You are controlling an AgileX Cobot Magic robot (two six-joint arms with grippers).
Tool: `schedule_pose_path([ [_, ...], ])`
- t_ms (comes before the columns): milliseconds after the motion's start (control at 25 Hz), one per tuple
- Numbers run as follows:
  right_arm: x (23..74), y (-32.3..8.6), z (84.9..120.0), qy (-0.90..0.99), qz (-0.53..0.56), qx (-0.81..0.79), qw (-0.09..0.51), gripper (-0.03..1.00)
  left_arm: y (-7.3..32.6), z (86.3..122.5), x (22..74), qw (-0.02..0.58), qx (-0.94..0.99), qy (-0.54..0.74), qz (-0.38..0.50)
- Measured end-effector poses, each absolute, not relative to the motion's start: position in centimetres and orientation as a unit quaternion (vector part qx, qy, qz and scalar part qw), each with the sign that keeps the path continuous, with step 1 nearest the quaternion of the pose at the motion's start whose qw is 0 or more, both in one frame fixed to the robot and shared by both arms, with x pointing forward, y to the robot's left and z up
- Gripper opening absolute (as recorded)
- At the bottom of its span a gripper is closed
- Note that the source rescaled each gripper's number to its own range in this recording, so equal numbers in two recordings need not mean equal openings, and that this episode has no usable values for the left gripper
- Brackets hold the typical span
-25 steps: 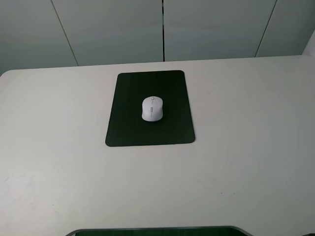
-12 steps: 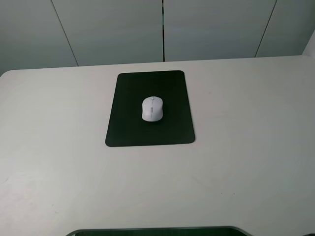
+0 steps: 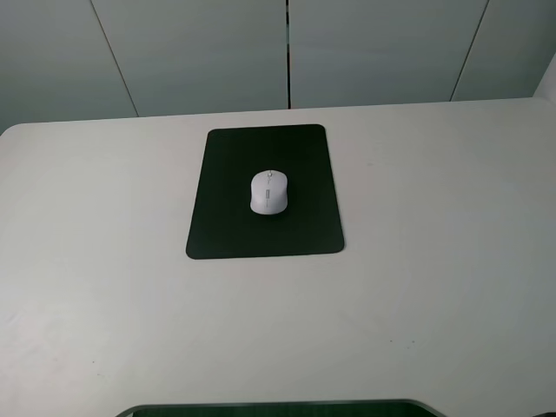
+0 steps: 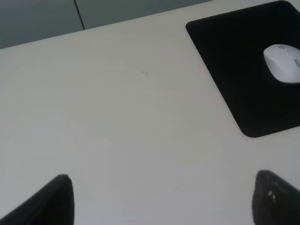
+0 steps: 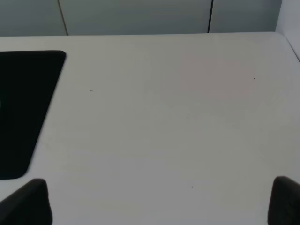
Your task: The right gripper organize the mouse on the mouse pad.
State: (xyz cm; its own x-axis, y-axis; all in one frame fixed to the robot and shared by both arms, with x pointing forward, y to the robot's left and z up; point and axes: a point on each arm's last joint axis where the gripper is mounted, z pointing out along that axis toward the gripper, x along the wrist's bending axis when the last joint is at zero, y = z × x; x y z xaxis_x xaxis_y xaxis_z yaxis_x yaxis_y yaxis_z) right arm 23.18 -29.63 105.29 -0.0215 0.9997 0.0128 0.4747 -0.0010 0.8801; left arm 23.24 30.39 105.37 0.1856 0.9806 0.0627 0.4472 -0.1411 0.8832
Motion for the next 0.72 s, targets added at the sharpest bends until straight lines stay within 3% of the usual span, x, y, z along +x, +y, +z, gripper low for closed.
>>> schedule_pose_path([
  [720, 23.12, -29.57, 105.28, 0.608, 0.375, 0.606, 0.35, 1.0, 30.39, 105.37, 23.24, 0.381, 0.669, 0.533, 0.35],
])
